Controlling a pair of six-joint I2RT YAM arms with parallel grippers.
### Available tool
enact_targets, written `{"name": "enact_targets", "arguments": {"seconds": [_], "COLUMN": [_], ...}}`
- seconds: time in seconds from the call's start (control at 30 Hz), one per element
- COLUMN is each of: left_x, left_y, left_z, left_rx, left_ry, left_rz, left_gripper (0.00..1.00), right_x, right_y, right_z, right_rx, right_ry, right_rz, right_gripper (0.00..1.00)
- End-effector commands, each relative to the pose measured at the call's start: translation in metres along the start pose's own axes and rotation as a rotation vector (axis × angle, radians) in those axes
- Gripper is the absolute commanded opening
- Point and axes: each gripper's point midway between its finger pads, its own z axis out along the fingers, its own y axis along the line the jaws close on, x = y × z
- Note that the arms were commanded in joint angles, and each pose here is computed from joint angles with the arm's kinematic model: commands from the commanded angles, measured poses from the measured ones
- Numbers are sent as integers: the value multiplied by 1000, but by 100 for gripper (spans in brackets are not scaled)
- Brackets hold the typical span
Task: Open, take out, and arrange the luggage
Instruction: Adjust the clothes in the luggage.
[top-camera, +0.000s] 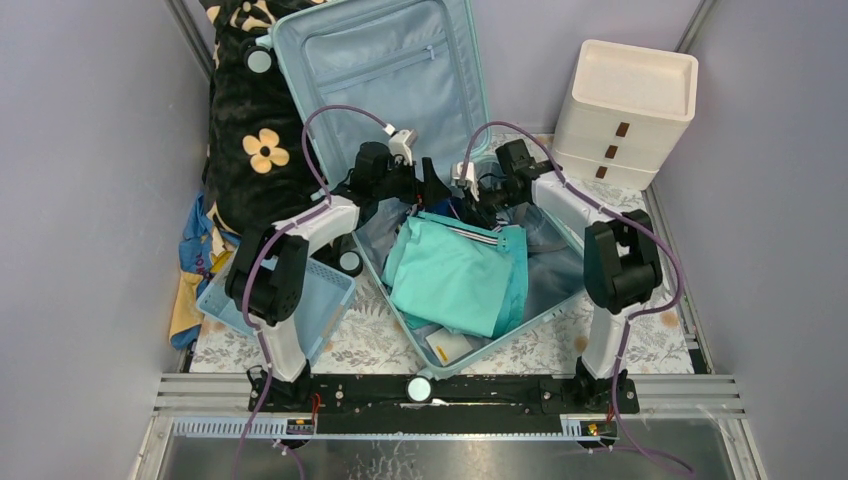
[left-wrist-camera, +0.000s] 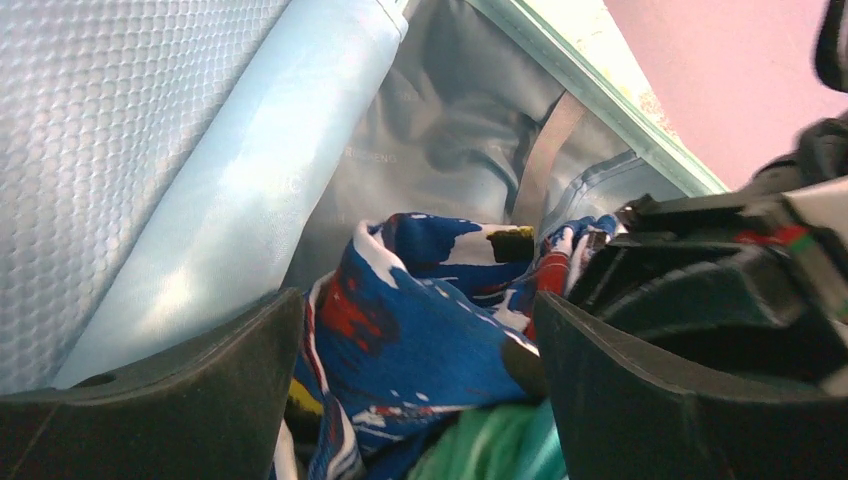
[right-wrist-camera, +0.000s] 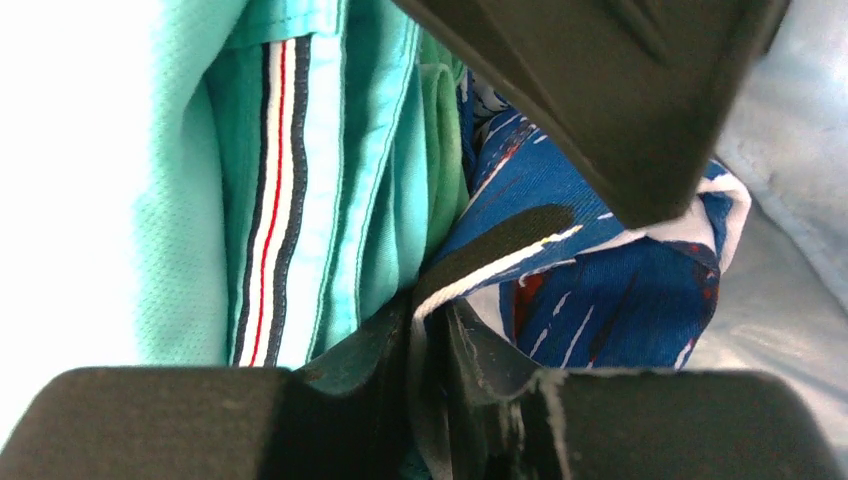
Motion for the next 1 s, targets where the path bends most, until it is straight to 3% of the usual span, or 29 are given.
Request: {"name": "enact_targets", "arguments": {"seconds": [0.0, 0.13, 0.43, 0.6, 0.77, 0.97], "left_x": [-30, -22, 9, 2, -8, 6], "left_y": [-15, -12, -4, -2, 1, 5], "left_z": [4, -4, -9, -13, -20, -26], "left_rx": [97, 137, 176, 151, 97, 63], "left_ry": [-64, -44, 32, 18, 13, 41], "left_rz": [111, 144, 179, 245, 317, 348], "left_gripper": [90, 91, 86, 85, 85, 85], "right_x": [-30, -36, -9, 5, 7, -6], "right_y": [81, 88, 95, 76, 70, -5], "right_z": [3, 5, 20, 27, 25, -37], "right_rx": [-215, -266, -403, -302, -302, -43], "right_ry": [-91, -134, -55, 15, 45, 10], "right_rz": [-39, -39, 225, 252, 275, 258], "right_gripper": [24, 30, 32, 45, 49, 70]}}
